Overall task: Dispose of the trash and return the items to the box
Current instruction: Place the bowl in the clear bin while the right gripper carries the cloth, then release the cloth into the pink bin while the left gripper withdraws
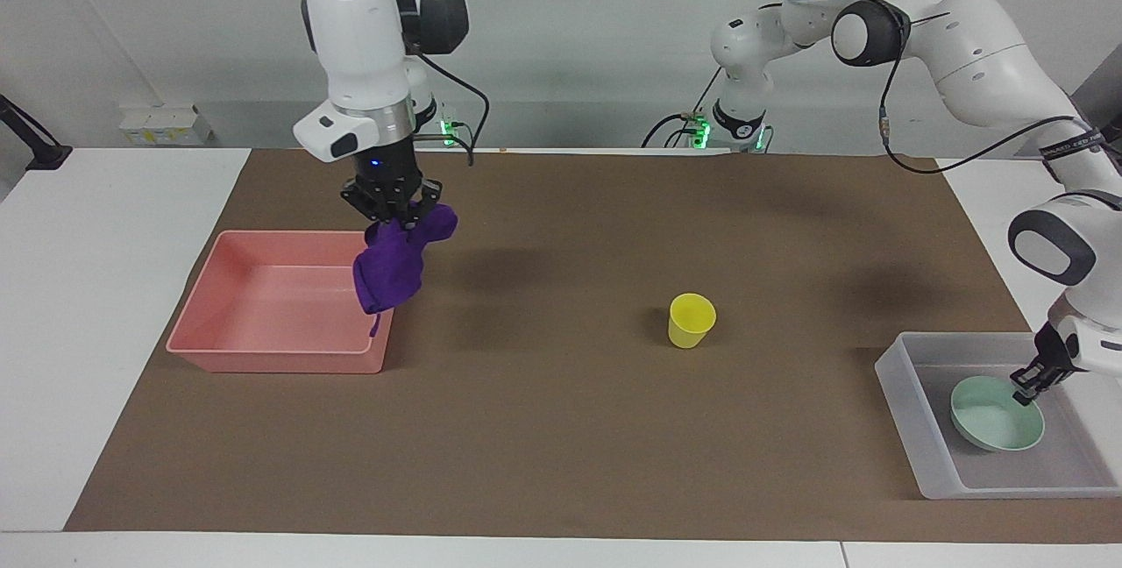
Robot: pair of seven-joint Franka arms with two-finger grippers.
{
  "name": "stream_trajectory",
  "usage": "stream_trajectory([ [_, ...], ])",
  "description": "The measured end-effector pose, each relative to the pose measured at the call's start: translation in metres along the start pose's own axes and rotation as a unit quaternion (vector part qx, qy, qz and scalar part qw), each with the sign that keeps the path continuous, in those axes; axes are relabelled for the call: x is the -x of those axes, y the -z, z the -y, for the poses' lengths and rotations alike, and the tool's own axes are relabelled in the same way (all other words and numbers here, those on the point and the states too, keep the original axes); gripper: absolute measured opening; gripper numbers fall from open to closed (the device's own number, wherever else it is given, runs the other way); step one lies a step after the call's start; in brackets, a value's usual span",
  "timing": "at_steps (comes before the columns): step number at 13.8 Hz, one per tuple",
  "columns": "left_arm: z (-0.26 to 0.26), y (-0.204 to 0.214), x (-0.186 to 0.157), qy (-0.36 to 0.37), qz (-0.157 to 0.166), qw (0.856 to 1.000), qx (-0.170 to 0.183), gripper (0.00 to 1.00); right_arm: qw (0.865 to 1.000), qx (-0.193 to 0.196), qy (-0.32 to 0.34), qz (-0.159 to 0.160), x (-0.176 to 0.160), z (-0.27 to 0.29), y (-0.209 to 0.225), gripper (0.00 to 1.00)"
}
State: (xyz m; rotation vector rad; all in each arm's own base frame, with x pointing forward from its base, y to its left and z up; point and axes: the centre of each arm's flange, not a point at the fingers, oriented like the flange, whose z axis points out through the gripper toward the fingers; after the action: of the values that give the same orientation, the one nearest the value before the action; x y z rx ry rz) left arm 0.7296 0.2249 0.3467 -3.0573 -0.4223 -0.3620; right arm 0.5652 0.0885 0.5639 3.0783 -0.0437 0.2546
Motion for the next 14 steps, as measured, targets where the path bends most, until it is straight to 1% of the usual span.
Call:
stream_trajectory([
  [1,-0.001,0.001,0.0,-0.008,0.001,1.0,-0.001,0.22,1.0,0.005,0.001,0.006,-0.002,-0.029,-0.004,0.09],
  [2,-0.002,0.002,0.0,-0.02,0.003,1.0,-0.001,0.33,1.0,0.009,0.004,0.014,-0.002,-0.059,-0.013,0.09],
  [3,-0.003,0.007,0.0,-0.034,0.003,0.999,-0.001,0.45,1.0,0.013,0.006,0.019,-0.001,-0.088,-0.026,0.09],
  [4,-0.005,0.015,-0.002,-0.047,-0.003,0.999,0.0,0.56,1.0,0.015,0.008,0.019,0.001,-0.116,-0.04,0.09],
  [6,-0.013,0.045,-0.006,-0.076,-0.014,0.997,0.002,0.77,1.0,0.019,0.007,0.024,0.011,-0.16,-0.071,0.09],
  [7,-0.021,0.064,-0.007,-0.088,-0.016,0.996,0.003,0.9,0.999,0.02,0.005,0.029,0.017,-0.177,-0.089,0.09],
  [8,-0.034,0.084,-0.006,-0.1,-0.017,0.995,0.005,0.99,0.999,0.021,0.002,0.032,0.023,-0.189,-0.108,0.09],
  [10,-0.072,0.12,0.002,-0.126,-0.016,0.992,0.01,1.0,0.999,0.02,-0.001,0.04,0.033,-0.194,-0.142,0.09],
  [11,-0.094,0.134,0.013,-0.141,-0.013,0.99,0.012,1.0,0.999,0.019,0.0,0.041,0.036,-0.189,-0.155,0.09],
  [13,-0.131,0.151,0.043,-0.17,0.001,0.985,0.016,1.0,0.999,0.017,-0.007,0.045,0.04,-0.179,-0.173,0.09],
  [14,-0.149,0.155,0.061,-0.184,0.009,0.983,0.018,1.0,0.999,0.017,-0.01,0.041,0.041,-0.174,-0.181,0.09],
])
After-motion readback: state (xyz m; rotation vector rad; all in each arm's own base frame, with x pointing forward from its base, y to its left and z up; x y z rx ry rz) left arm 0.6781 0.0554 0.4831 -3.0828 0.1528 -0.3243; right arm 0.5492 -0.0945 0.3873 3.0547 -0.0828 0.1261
